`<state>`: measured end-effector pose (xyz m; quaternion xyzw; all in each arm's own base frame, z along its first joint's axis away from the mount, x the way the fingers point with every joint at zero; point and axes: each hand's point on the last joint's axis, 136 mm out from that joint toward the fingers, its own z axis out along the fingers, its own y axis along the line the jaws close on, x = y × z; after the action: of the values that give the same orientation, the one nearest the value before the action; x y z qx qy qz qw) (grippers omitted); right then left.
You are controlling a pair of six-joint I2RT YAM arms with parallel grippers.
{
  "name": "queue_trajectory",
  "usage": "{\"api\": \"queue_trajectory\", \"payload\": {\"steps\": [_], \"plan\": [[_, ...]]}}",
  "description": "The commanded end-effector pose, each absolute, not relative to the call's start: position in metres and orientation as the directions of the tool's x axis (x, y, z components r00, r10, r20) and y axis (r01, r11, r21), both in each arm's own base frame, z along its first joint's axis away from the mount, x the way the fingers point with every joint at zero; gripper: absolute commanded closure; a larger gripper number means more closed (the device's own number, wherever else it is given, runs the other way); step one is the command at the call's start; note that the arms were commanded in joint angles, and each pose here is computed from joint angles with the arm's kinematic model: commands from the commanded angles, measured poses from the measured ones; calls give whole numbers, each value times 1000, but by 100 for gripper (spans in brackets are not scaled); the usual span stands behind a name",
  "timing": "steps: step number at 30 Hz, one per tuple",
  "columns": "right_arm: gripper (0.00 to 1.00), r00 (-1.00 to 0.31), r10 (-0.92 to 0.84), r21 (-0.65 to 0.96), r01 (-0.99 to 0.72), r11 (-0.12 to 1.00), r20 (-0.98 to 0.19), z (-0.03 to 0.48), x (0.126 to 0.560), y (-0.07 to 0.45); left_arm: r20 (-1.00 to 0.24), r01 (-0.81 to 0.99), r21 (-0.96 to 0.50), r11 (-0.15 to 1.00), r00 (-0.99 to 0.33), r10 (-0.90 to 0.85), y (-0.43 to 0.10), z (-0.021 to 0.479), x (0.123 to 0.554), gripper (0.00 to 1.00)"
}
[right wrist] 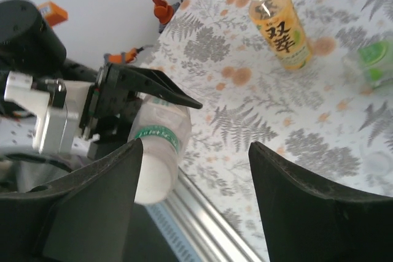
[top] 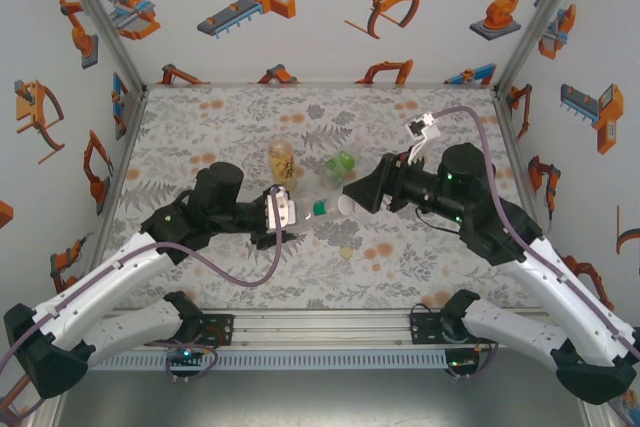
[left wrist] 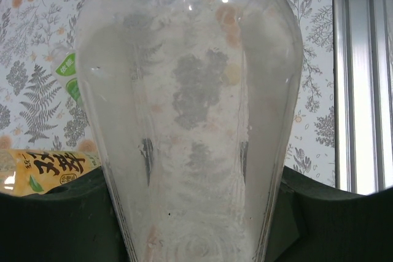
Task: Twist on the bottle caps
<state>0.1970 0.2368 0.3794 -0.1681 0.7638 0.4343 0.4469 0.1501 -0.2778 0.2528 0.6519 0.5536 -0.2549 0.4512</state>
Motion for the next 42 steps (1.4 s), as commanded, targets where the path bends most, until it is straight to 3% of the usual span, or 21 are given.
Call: {"api": "queue_trajectory", "payload": {"steps": [1, 6, 11, 23, 35, 42], "plan": [[36, -308, -52, 245, -838, 487, -950, 398, 173, 237, -836, 949, 314, -18, 286, 469, -281, 262, 144, 100], [36, -137, -242, 55, -947, 317, -961, 397, 148, 248, -816, 963, 263, -59, 255, 519, -283, 249, 142, 100], [34, -49, -278, 10, -990, 141, -959, 395, 126, 258, -801, 966, 247, -75, 248, 544, -284, 243, 140, 100], [33, 8, -295, -47, -991, 125, -956, 365, 136, 267, -805, 964, 251, -83, 256, 536, -285, 245, 137, 100], [41, 6, -293, -44, -991, 123, -956, 357, 140, 272, -812, 965, 247, -83, 253, 526, -285, 249, 135, 100], [52, 6, -292, -43, -992, 122, -956, 358, 140, 272, -814, 965, 250, -84, 256, 521, -284, 250, 134, 100]]}}
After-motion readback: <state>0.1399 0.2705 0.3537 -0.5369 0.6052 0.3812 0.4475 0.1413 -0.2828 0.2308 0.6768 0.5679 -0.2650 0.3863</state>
